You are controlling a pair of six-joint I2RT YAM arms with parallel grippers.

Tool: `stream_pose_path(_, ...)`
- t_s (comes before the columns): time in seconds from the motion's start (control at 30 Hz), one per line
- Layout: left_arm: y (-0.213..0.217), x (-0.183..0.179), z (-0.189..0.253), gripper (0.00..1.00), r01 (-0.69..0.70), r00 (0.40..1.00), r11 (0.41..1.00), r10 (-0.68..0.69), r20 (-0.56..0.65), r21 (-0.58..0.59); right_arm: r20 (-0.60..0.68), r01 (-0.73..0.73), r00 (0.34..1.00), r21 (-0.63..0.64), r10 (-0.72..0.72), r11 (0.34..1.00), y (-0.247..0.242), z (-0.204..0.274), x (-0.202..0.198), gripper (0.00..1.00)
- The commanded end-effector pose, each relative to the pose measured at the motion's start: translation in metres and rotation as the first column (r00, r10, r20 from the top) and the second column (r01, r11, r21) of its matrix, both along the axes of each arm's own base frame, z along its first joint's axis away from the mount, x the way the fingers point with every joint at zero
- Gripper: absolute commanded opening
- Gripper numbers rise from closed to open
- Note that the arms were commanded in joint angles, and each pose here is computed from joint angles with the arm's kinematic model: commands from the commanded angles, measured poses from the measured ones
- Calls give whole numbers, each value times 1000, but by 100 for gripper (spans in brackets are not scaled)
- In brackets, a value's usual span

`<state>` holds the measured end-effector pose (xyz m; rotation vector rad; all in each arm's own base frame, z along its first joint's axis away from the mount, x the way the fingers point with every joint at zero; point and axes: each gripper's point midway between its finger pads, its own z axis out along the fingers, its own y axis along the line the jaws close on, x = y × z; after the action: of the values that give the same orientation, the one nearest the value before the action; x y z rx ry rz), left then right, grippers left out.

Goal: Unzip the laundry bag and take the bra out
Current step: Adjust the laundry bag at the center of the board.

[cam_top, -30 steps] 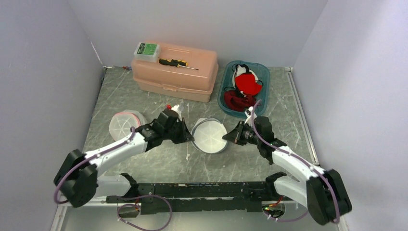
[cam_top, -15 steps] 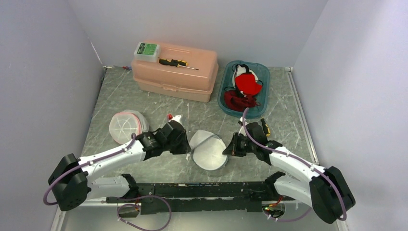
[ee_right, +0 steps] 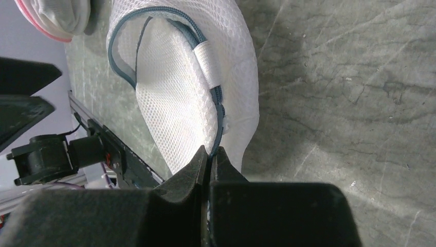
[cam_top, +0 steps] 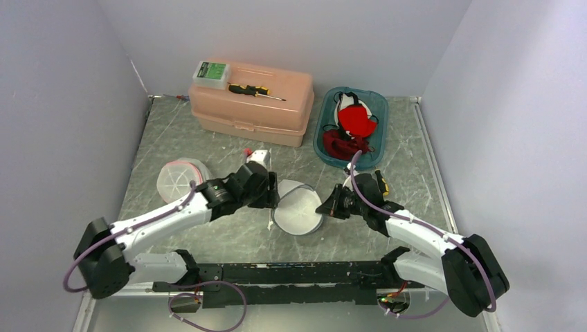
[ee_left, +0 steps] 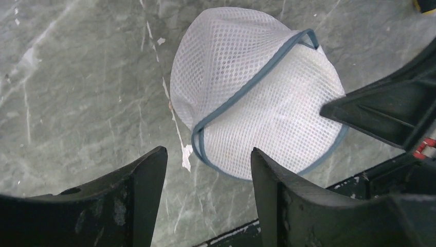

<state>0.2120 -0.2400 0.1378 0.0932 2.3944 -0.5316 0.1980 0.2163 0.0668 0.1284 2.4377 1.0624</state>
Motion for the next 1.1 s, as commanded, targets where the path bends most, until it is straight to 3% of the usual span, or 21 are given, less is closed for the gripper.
stream_pose_path(0.0,-30,17,4,66,115,993,993,-115,23,23,66,-17,998,32,15,999,5,16,6,0)
stream_pose_path(0.17,-41,21,-22,70,182,983,977,-178,-46,109,60,-47,997,17,46,999,4,16,0,0)
stream_pose_path(0.3,-39,25,-39,62,174,983,971,-161,-86,167,59,-61,997,20,59,998,4,16,-4,0)
stream_pose_path(0.37,-34,28,-44,49,141,988,972,-126,-89,189,68,-75,995,26,73,997,4,18,-6,0)
stream_pose_path(0.5,-18,35,-48,12,52,995,974,-31,-96,220,80,-115,990,21,113,993,4,22,-12,0)
stream_pose_path(0.53,-19,35,-47,5,47,995,978,-28,-95,205,84,-129,988,25,127,991,5,24,-14,0)
stream_pose_path(0.6,-20,33,-47,3,55,994,983,-37,-104,178,91,-150,985,20,147,989,5,27,-16,0)
stream_pose_path(0.77,-42,10,-36,3,149,973,988,-141,-180,28,134,-202,972,42,195,979,6,46,-26,0)
stream_pose_path(1.07,-53,-18,-7,3,139,919,939,-241,-311,-315,257,-281,933,90,250,955,-1,104,-39,0)
